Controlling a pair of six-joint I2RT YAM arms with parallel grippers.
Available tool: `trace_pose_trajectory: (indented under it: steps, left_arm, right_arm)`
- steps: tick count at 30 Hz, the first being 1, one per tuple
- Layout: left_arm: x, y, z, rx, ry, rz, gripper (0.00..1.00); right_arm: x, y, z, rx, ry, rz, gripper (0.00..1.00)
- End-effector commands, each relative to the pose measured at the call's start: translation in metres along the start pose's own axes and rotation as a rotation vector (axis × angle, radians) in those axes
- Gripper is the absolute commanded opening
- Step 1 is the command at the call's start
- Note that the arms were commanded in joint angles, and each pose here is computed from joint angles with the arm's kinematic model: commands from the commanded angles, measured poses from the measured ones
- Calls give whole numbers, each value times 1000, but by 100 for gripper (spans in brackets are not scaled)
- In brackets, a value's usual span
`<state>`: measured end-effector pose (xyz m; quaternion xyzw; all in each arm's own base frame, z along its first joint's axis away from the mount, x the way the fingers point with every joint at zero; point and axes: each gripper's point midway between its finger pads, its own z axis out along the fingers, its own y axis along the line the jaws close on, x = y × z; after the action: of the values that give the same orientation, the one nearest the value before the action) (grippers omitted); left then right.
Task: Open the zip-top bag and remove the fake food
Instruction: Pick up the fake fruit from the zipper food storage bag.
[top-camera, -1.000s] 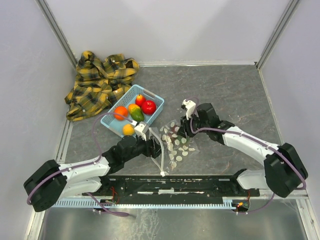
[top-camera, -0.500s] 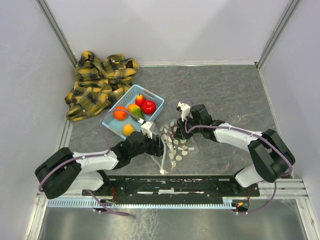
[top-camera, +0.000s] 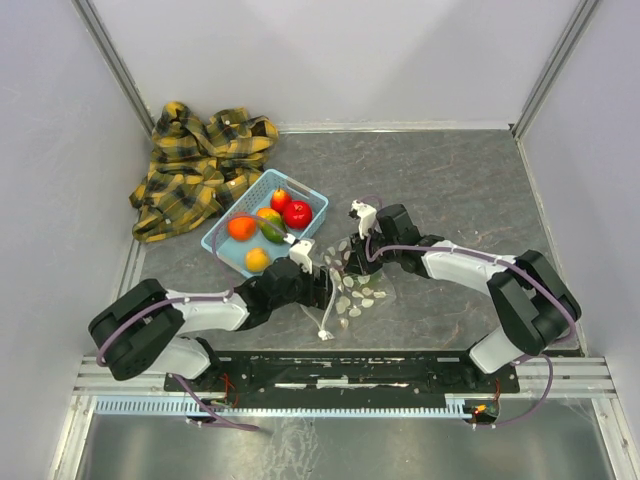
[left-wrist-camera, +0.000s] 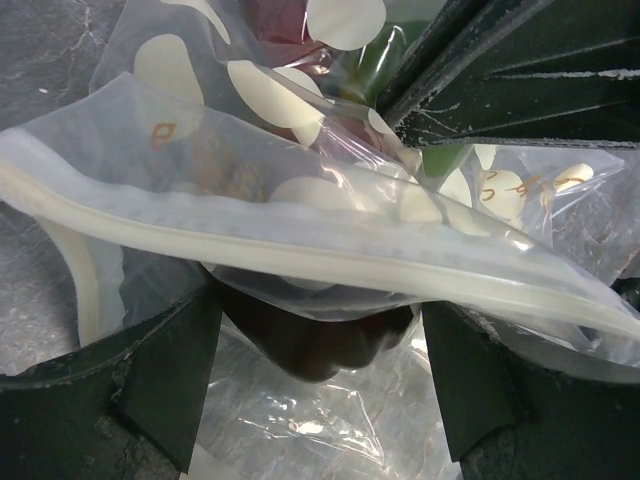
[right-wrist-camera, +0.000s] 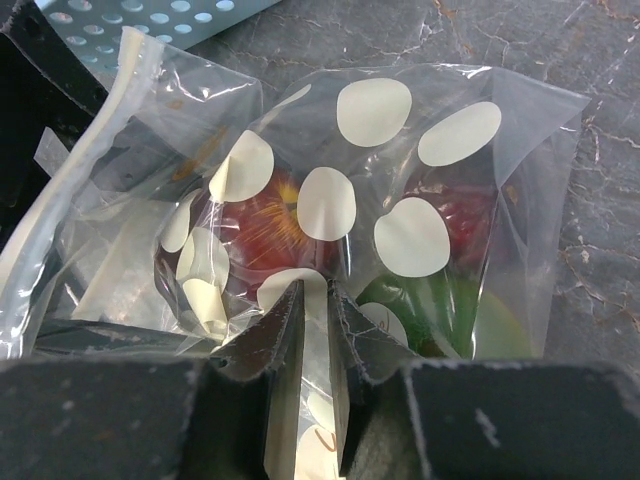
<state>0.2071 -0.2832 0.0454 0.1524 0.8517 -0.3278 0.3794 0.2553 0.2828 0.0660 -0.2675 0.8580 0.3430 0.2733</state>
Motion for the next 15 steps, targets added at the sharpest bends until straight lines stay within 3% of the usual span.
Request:
trace_pose_trajectory:
  steps: [1,15]
  left_arm:
    - [-35,-7,9,-11,-96,44,87]
    - [-39,-2,-21,-39,-120,76,89]
  right_arm:
    - [-9,8,7,-34,-13,-29,23]
    - [-11,1,1,18,-15,-41,24]
